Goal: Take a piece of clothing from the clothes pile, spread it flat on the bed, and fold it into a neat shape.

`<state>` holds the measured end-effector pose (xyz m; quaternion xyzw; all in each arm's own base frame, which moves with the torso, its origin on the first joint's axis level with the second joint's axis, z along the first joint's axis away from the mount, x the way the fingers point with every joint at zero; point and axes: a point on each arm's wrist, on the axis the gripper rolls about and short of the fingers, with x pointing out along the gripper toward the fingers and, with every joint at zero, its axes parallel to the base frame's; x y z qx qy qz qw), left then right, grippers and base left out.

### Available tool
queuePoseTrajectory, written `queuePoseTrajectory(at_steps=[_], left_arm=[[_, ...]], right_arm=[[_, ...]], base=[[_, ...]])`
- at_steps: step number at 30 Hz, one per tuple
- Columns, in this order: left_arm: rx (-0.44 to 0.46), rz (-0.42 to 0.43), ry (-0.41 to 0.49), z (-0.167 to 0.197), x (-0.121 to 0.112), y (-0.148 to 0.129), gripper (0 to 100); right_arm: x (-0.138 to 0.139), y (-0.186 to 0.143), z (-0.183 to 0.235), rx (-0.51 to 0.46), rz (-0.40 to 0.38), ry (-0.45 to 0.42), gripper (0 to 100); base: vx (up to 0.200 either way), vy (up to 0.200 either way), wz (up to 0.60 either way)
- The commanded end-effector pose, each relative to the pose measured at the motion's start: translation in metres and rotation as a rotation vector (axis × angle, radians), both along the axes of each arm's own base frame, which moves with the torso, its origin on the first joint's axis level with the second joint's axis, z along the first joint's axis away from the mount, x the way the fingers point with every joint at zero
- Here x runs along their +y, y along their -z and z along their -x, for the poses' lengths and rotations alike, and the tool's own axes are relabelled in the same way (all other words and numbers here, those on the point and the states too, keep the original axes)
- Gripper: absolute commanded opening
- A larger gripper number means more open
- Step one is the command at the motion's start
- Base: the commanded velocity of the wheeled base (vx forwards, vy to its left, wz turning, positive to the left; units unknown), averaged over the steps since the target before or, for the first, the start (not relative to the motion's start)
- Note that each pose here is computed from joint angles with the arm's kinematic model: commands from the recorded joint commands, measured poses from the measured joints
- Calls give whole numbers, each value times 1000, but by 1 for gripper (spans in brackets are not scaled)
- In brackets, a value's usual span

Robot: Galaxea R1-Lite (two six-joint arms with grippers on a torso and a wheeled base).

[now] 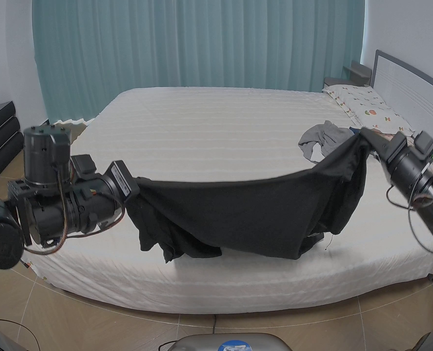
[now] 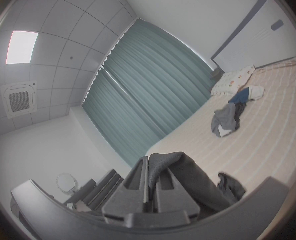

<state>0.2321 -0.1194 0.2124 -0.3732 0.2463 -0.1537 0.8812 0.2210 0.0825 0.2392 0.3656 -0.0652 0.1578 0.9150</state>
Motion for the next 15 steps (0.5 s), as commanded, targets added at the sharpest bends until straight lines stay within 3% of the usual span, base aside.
queuePoseTrajectory(at_steps=[1, 5, 9, 15], left_arm=[[-81, 23, -72, -19, 14, -83, 0], [15, 34, -119, -54, 10, -78, 0], [86, 75, -151, -84, 7, -67, 0], [171, 42, -178, -132, 0, -27, 0]], right_arm=[[-39, -118, -14, -201, -47, 146, 0], [-48, -138, -56, -173, -54, 197, 0], [-48, -133, -88, -103, -46, 212, 0], [-41, -94, -133, 5, -23, 214, 0]], base=[[0, 0, 0], [0, 0, 0], [0, 0, 0], [200, 0, 0]])
